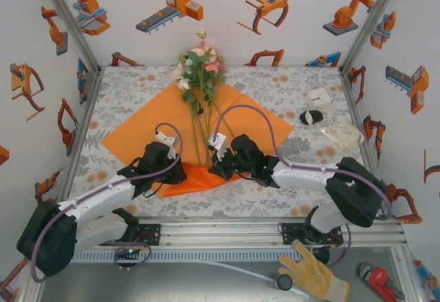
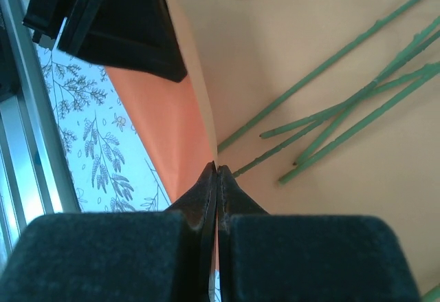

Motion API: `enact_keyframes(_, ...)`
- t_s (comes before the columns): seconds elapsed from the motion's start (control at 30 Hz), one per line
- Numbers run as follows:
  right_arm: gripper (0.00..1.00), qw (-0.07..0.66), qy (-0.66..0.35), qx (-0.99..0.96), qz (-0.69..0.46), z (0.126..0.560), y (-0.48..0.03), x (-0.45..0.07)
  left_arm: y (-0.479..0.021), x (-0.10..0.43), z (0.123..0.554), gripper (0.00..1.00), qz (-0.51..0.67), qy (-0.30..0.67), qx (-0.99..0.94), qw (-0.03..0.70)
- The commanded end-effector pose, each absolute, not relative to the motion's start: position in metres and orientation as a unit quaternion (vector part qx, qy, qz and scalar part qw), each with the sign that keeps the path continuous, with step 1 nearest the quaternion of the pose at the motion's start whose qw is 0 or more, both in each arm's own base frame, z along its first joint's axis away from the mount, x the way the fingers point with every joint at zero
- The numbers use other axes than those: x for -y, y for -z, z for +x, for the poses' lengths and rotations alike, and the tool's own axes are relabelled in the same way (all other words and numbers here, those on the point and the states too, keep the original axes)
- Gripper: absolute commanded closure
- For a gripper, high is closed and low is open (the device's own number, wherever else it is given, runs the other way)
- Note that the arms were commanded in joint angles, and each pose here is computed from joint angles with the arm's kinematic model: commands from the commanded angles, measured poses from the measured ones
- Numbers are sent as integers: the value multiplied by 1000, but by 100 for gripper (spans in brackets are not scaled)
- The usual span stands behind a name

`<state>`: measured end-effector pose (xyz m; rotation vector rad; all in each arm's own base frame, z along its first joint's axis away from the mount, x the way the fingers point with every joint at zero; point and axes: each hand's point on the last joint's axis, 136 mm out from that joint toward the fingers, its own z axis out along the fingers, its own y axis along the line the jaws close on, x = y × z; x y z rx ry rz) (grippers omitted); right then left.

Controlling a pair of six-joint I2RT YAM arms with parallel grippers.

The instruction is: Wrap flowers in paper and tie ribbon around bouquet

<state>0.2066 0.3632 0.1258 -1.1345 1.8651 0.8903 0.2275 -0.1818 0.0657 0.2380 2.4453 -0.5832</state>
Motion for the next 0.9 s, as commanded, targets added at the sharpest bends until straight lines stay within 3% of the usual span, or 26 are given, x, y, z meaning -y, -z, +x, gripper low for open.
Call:
enact_keyframes(0.0,100,385,-333,-748,-426,226,-124,-362,-88,185,237,56,88,228,-911,332)
enact_keyframes(0.1,99,373,-326,-757,-426,230,-113,-359,-101,180,237,43,87,223,-908,345)
enact_keyframes(0.27,97,363,-294,-785,-407,238,-90,-345,-119,170,228,34,81,219,-904,358)
enact_keyframes(0.47,98,376,-280,-797,-380,254,-88,-345,-120,178,209,31,102,233,-902,349)
enact_keyframes(0.87,98,413,-252,-806,-341,280,-93,-342,-96,158,214,25,67,171,-924,335)
